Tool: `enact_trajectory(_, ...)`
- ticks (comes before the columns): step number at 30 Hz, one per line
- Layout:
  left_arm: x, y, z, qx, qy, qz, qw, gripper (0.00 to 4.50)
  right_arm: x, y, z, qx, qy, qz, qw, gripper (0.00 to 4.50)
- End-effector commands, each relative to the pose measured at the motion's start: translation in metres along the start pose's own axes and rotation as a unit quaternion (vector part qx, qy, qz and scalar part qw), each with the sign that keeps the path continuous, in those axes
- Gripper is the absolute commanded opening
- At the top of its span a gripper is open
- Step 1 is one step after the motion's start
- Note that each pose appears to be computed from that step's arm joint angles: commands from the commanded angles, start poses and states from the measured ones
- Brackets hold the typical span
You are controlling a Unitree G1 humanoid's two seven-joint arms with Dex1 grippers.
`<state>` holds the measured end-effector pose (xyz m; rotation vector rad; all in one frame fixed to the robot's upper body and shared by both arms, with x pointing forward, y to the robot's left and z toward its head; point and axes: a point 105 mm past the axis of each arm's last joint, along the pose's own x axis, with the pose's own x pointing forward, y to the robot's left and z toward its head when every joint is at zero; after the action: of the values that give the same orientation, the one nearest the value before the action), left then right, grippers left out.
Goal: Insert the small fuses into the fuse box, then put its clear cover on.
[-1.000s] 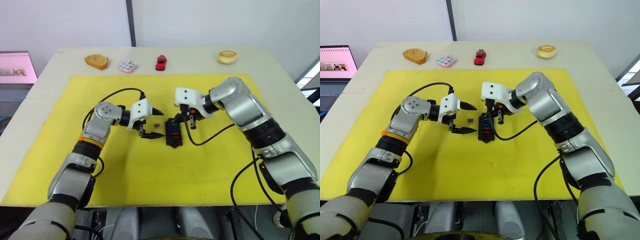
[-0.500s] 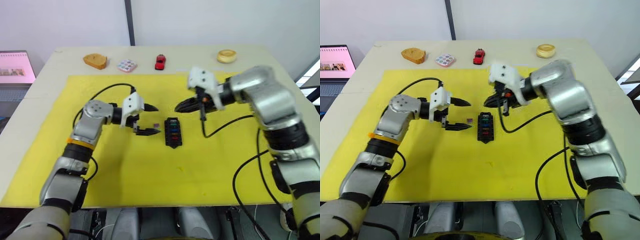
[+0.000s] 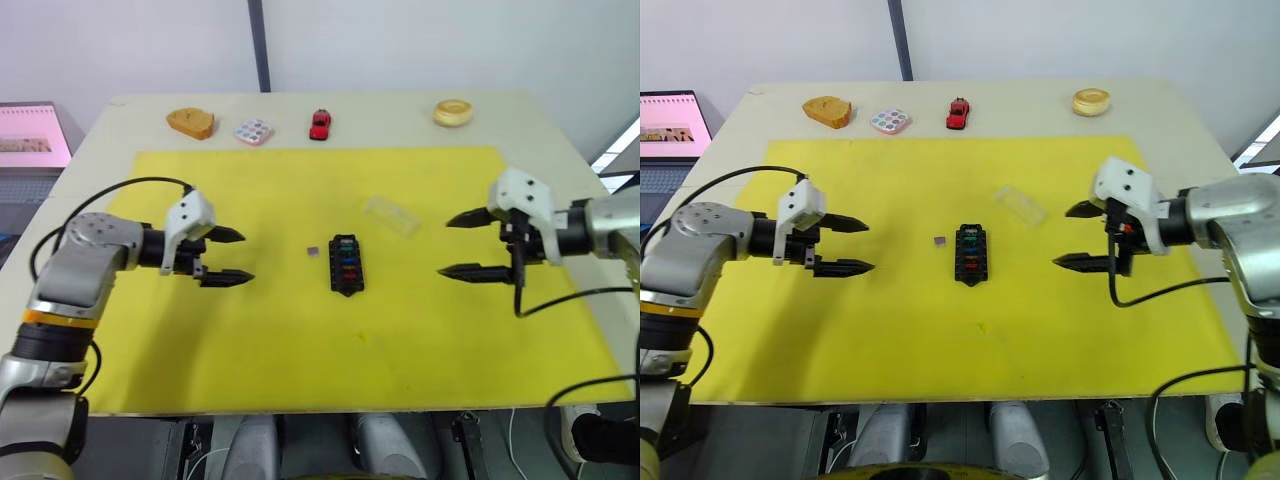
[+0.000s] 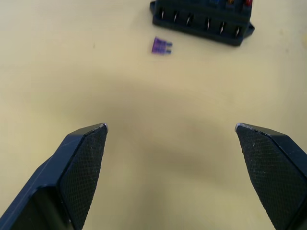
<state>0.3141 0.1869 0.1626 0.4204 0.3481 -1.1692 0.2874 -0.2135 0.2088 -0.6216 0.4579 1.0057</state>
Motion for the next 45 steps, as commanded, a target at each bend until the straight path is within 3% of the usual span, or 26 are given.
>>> enact_trajectory(1, -0.024, -0.001, 0.008, 0.014, 0.001, 0.023, 1.0, 4.5, -0.023, -0.006, 0.0, -0.016, 0.002, -0.044, 0.999, 4.45)
enact_trajectory(7, -0.053, 0.005, 0.003, -0.001, 0.018, 0.062, 0.998, 4.5, -0.037, -0.011, -0.014, 0.003, 0.016, -0.079, 0.997, 4.45)
enact_trajectory(10, -0.052, 0.005, 0.002, -0.002, 0.019, 0.057, 0.998, 4.5, -0.036, -0.012, -0.013, 0.002, 0.014, -0.082, 0.997, 4.45)
enact_trajectory(13, -0.03, 0.002, 0.01, -0.013, -0.011, 0.032, 0.999, 4.5, -0.025, -0.011, -0.002, -0.008, -0.005, -0.078, 0.997, 4.45)
enact_trajectory(18, 0.012, -0.002, 0.024, -0.047, -0.05, -0.017, 0.998, 4.5, -0.008, -0.017, 0.039, -0.023, -0.085, -0.081, 0.993, 4.45)
enact_trajectory(21, 0.036, 0.0, 0.027, -0.11, -0.064, -0.029, 0.991, 4.5, 0.008, -0.007, 0.06, -0.033, -0.113, -0.044, 0.992, 4.45)
enact_trajectory(27, 0.063, 0.002, 0.022, -0.328, -0.093, -0.063, 0.938, 4.5, 0.038, 0.0, 0.084, -0.049, -0.14, -0.022, 0.989, 4.45)
enact_trajectory(30, 0.074, 0.004, 0.023, -0.421, -0.101, -0.071, 0.899, 3.63, 0.046, 0.007, 0.092, -0.059, -0.149, -0.012, 0.987, 4.5)
enact_trajectory(32, 0.078, 0.01, 0.025, -0.466, -0.107, -0.067, 0.876, 2.66, 0.048, 0.008, 0.093, -0.057, -0.152, -0.014, 0.987, 4.5)
enact_trajectory(35, 0.082, 0.011, 0.024, -0.518, -0.096, -0.073, 0.847, 2.66, 0.049, 0.01, 0.092, -0.056, -0.153, -0.012, 0.987, 4.5)
enact_trajectory(45, 0.105, 0.004, 0.018, -0.532, -0.072, -0.079, 0.84, 2.66, 0.046, 0.01, 0.09, -0.052, -0.148, -0.028, 0.987, 4.5)
